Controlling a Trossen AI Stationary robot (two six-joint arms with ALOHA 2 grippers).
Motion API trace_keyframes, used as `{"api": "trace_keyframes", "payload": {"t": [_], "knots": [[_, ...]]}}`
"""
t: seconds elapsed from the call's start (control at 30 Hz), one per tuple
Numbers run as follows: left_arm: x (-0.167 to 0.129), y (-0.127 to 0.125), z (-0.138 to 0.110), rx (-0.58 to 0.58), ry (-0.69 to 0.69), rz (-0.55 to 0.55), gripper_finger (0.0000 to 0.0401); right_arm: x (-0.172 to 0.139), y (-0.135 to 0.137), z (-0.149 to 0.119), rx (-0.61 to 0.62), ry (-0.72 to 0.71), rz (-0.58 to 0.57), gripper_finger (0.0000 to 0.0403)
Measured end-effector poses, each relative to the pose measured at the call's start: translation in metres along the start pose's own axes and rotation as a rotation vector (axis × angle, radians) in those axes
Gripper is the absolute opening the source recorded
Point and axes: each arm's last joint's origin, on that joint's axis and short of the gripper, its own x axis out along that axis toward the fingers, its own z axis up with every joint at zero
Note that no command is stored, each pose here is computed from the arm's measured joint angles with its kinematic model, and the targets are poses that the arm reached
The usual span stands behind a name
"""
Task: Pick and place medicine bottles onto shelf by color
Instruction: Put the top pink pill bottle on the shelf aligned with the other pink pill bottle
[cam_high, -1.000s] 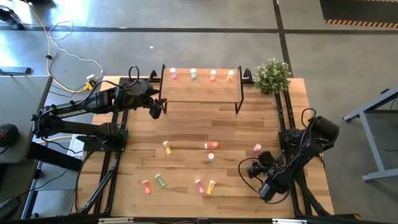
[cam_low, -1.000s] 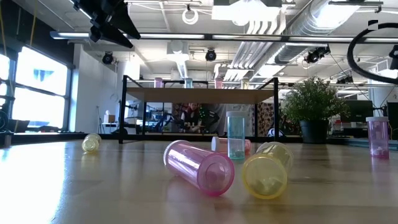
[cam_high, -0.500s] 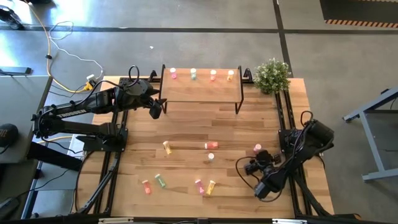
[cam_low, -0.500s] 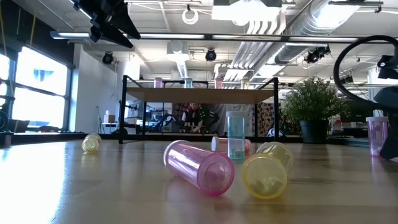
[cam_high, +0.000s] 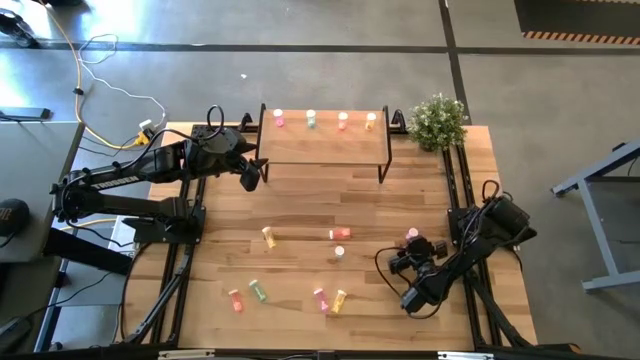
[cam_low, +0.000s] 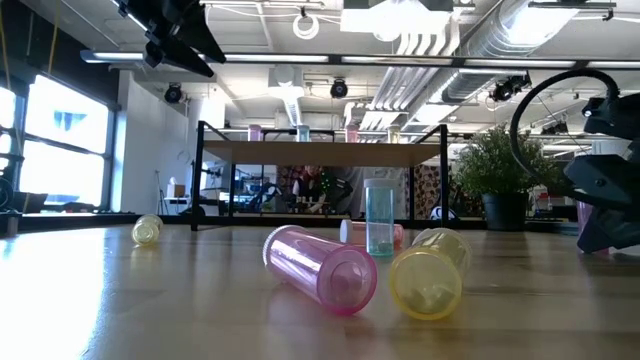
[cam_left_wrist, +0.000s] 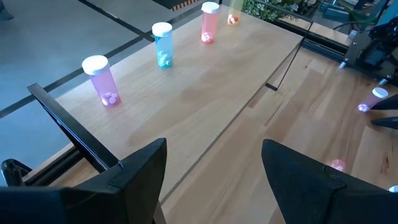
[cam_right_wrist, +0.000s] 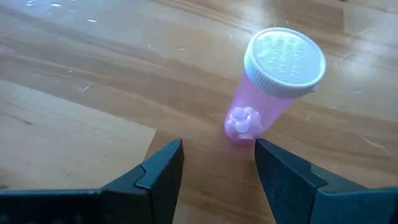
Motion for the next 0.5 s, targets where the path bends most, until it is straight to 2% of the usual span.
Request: {"api": "trace_keyframes", "payload": {"t": [0.5], "knots": [[0.0000, 0.0000, 0.0000, 0.022, 0.000, 0.002, 0.0255, 0.0057, 0.0004, 0.0066, 0.006, -0.007, -0.056, 0.0193]]}}
